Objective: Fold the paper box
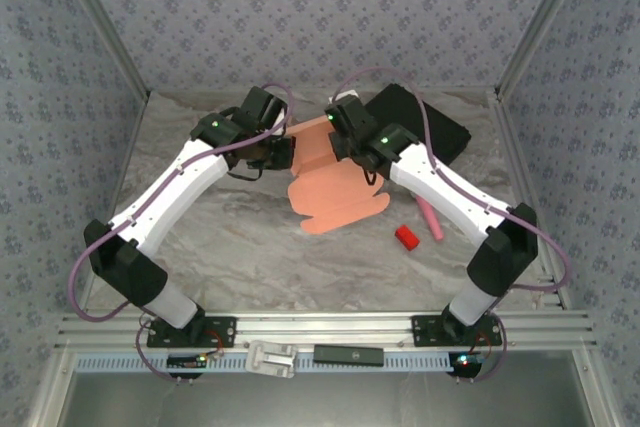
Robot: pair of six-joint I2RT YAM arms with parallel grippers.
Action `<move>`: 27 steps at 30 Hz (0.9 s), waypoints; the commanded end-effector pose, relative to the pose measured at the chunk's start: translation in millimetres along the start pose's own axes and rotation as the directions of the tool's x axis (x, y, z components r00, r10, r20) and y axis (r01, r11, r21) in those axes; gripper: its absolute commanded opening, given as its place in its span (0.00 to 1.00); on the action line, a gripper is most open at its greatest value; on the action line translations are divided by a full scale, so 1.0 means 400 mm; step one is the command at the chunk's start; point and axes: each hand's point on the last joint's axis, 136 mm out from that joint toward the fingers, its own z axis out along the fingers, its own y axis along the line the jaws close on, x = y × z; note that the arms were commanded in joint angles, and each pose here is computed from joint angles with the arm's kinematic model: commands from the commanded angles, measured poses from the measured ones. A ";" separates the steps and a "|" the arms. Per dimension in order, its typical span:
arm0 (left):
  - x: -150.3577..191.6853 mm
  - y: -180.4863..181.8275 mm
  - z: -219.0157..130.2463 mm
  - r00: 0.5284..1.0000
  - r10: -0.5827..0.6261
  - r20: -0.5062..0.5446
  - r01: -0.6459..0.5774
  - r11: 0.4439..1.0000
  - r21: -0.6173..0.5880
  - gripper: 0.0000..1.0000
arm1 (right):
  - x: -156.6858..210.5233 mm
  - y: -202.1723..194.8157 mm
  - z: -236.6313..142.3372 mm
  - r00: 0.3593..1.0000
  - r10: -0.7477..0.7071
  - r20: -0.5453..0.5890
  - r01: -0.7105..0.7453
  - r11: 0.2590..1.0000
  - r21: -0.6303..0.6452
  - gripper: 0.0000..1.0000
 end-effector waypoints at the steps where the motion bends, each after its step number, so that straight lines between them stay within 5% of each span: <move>1: -0.012 -0.031 -0.046 0.999 0.027 0.035 -0.028 0.999 0.041 0.00 | 0.007 -0.038 0.002 1.000 -0.006 -0.022 0.009 0.992 0.123 0.00; 10: -0.013 -0.030 -0.048 0.999 0.023 0.038 -0.025 0.999 0.038 0.00 | 0.001 -0.060 -0.010 0.998 -0.056 -0.032 0.062 0.973 0.223 0.00; 23: -0.013 -0.026 -0.042 0.999 0.020 0.039 -0.021 0.999 0.029 0.00 | 0.005 -0.041 -0.016 0.999 -0.011 -0.037 0.016 0.988 0.151 0.00; 27: -0.018 -0.017 -0.040 0.999 0.012 0.042 -0.013 1.000 0.023 0.00 | -0.023 -0.021 -0.058 1.000 0.024 -0.008 -0.024 1.000 -0.017 0.30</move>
